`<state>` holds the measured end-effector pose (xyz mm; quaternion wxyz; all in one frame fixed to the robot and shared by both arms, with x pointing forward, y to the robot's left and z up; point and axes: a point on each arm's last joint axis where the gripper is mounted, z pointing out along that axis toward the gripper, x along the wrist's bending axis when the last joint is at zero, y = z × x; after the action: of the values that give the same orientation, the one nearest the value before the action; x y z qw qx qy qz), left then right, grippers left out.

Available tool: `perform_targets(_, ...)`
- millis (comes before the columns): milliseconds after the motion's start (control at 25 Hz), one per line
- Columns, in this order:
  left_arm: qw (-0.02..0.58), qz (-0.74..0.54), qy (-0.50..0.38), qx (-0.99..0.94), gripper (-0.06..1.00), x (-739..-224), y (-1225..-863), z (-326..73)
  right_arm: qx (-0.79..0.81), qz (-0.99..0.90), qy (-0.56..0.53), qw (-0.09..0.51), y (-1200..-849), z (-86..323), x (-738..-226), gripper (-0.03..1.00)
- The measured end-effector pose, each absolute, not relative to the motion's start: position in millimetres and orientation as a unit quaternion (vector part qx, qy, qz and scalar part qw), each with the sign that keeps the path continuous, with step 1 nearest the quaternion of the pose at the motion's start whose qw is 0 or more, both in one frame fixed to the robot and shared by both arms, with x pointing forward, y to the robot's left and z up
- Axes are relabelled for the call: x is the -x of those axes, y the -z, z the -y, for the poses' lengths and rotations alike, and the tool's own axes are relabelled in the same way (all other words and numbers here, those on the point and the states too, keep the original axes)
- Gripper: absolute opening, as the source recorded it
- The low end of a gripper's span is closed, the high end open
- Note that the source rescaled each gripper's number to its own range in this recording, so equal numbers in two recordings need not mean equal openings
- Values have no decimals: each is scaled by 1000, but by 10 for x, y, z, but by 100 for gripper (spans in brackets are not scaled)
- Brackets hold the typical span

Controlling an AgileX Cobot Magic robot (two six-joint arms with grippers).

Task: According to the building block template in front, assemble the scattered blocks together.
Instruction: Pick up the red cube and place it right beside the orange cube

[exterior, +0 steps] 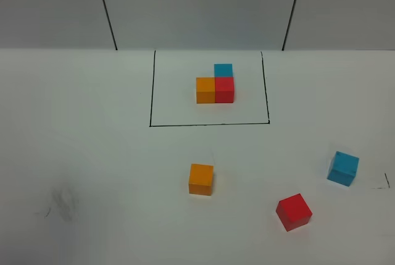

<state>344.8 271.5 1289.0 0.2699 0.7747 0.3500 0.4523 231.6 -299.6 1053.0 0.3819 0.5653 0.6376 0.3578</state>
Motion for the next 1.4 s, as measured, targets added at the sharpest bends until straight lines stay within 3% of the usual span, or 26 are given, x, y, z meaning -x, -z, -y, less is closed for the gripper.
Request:
perform_targets(200,318,-363,-472,-738,92,-2822,-12678,-3239,-565,-638,-358,382,-10530,2996,-2316,73)
perform_targets(400,317,-400,-464,-724,90,-2519,-12202,-3447,-565,-638,-358,382,-10530,2996,-2316,73)
perform_targets(680,348,-459,-398,-714,89,-2156,-11598,-3321,-565,-638,-358,382,-10530,2996,-2316,73)
perform_targets(880,415,-526,-403,-624,88,-1937,-11324,-3226,-565,-638,-358,382,-10530,2996,-2316,73)
perform_targets(1400,372,-617,-378,-581,87,-2127,-10759,-3083,-565,-638,-358,382,-10530,2996,-2316,73)
